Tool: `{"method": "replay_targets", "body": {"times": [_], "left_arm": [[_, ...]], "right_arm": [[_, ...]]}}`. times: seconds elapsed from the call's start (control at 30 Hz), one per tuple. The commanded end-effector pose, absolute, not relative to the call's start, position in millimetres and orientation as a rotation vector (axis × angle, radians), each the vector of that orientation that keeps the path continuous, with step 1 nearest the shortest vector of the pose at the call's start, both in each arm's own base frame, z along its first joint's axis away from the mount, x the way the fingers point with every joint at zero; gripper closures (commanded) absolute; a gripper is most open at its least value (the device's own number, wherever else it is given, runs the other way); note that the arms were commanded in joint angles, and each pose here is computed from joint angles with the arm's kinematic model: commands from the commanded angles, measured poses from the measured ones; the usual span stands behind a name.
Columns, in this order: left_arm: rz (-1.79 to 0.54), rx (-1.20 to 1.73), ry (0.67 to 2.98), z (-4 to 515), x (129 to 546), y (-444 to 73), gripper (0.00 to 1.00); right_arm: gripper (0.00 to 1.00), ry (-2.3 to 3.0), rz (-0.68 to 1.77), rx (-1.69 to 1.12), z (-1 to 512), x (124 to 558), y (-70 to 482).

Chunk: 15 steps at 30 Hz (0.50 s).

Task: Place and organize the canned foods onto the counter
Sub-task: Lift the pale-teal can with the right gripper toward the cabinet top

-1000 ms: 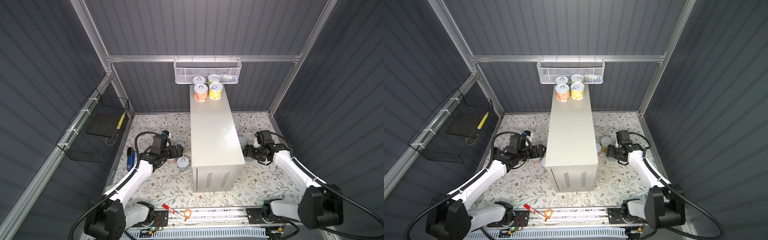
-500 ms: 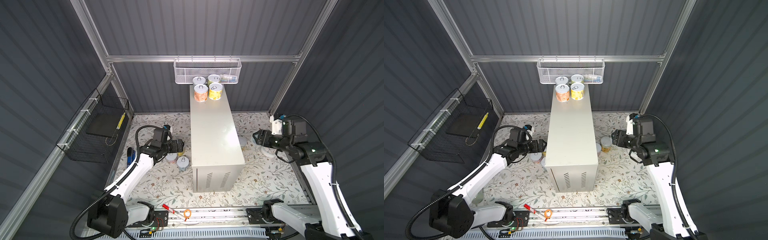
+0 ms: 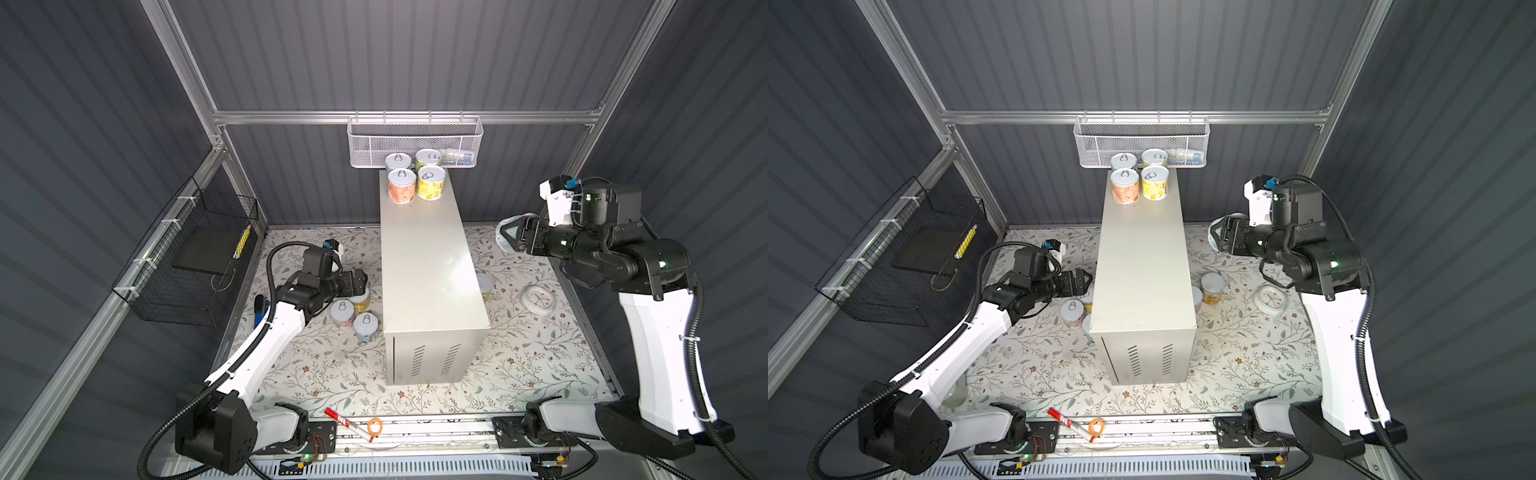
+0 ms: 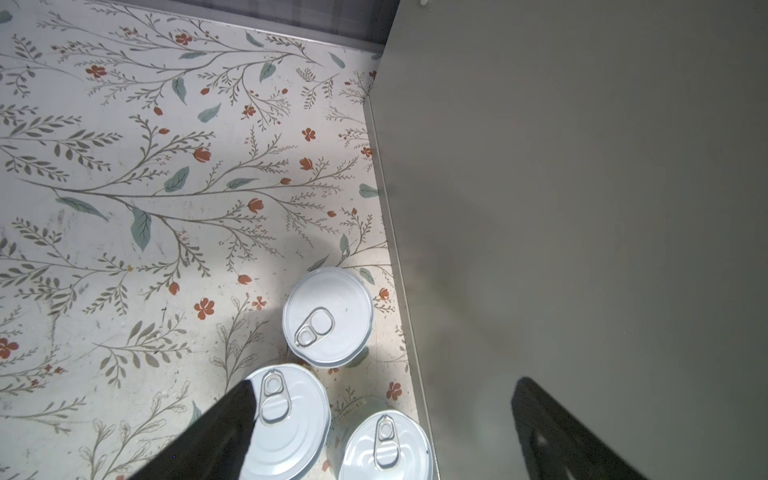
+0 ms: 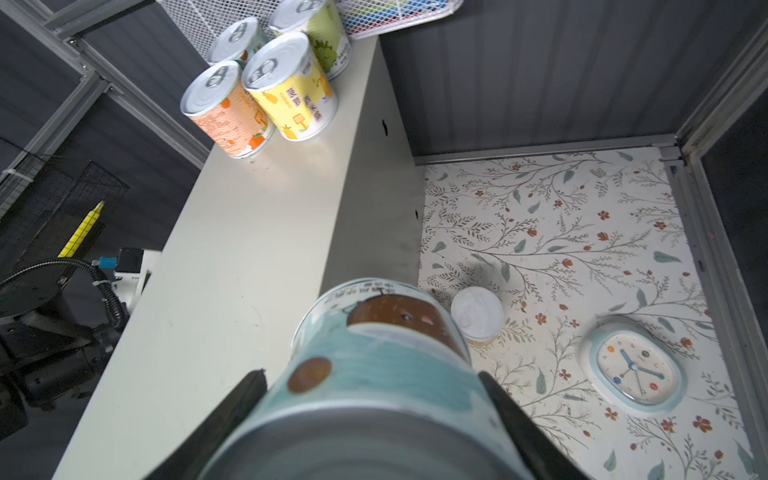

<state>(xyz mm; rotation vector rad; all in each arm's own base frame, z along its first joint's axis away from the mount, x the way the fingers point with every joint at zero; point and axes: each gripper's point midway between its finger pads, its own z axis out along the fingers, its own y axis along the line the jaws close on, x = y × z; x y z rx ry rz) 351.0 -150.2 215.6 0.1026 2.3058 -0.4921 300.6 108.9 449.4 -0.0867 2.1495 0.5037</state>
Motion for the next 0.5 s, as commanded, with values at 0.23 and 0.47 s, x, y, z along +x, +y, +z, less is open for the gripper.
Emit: {"method": "replay_targets", "body": {"times": [0.23, 0.47], "left_arm": [[-0.524, 0.133, 2.265, 237, 357, -155, 0.03], [-0.53, 0.137, 2.263, 234, 356, -156, 0.03]], "right_arm": [[1.0, 2.236, 0.518, -0.362, 459, 300, 177], [1.0, 2.299, 0.415, -0.424, 435, 306, 204]]}}
